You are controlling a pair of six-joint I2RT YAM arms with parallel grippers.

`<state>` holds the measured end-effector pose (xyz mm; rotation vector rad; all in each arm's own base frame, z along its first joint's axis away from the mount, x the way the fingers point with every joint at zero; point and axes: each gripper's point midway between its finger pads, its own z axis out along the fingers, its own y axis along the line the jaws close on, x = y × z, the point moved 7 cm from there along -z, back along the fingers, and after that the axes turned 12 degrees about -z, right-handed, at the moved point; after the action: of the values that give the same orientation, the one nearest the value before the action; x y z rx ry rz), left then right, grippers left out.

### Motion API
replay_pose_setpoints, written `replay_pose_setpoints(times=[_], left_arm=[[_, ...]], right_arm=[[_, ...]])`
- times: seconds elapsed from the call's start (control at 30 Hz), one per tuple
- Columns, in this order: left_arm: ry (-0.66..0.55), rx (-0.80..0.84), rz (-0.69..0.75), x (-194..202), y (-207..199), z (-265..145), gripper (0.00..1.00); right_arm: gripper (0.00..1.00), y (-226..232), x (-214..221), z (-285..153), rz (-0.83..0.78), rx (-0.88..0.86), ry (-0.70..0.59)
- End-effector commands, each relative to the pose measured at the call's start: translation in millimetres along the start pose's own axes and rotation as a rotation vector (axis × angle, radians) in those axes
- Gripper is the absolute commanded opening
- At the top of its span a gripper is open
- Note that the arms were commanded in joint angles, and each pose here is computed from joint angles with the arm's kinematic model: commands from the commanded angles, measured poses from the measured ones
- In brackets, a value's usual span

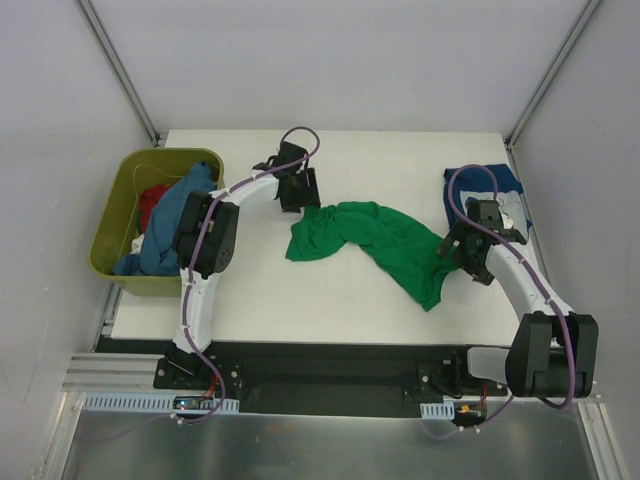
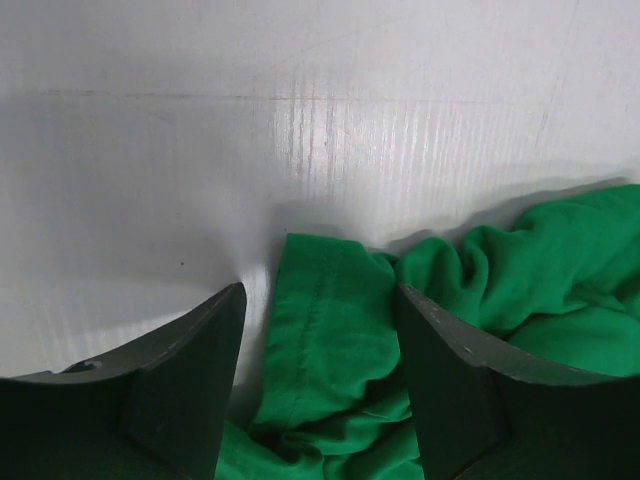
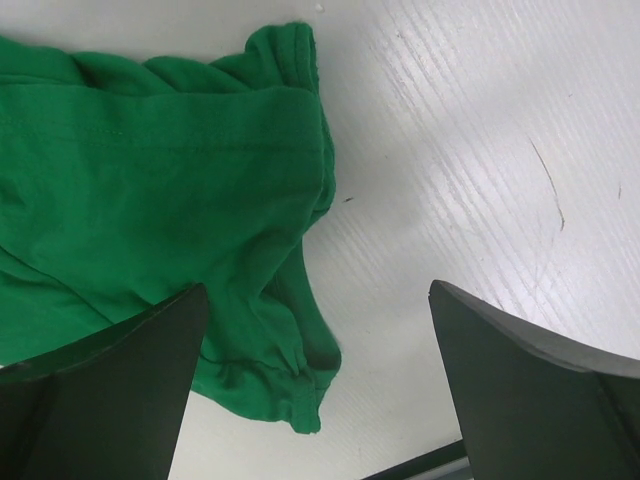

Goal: Fold and stack the t-shirts
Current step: Move the tshirt to the center of the board, then flatten out the tshirt

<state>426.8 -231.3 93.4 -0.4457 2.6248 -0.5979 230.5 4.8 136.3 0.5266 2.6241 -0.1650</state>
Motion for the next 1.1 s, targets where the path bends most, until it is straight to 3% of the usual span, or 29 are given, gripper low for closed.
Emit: replay_pose_setpoints(times=[0.0,0.13,0.17,0.2,0.63,0.8,0.93,1.07], left_arm=[[-0.001,-0.002,0.043,0.4,-9.1,9.4,0.54],[0.063,0.049,0.065,7.0,-18.7,21.2,0.32],[0.084,0.069,0.066,9.1,-20.7,20.3,0.1],[0.091,0.079,0.069,9.9,-21.7,18.9,0.0],[-0.072,0.106,0.116,1.5,-28.6,-68.6,0.0],[-0.071,0.118,0.106,9.4,-23.1,-75.0,0.0],[-0.066,0.121,0.101,12.9,-20.4,-75.6,0.0],[-0.079,0.127,0.108,11.3,-21.8,-80.1,0.0]], right_arm=[[0.97,2.9,-16.1,-1.0,0.035,0.007,-0.042],[0.97,2.8,-16.9,2.0,0.033,0.02,-0.034],[0.97,2.1,-17.9,1.6,0.035,0.023,-0.038],[0.97,2.7,-18.5,1.3,0.036,0.022,-0.041],[0.98,12.7,-36.1,4.1,0.066,-0.038,-0.08],[0.99,27.1,-55.5,18.4,0.06,-0.079,-0.083],[0.88,40.7,-60.5,35.4,0.053,-0.14,-0.051],[0.6,51.8,-60.4,45.7,0.048,-0.212,-0.025]])
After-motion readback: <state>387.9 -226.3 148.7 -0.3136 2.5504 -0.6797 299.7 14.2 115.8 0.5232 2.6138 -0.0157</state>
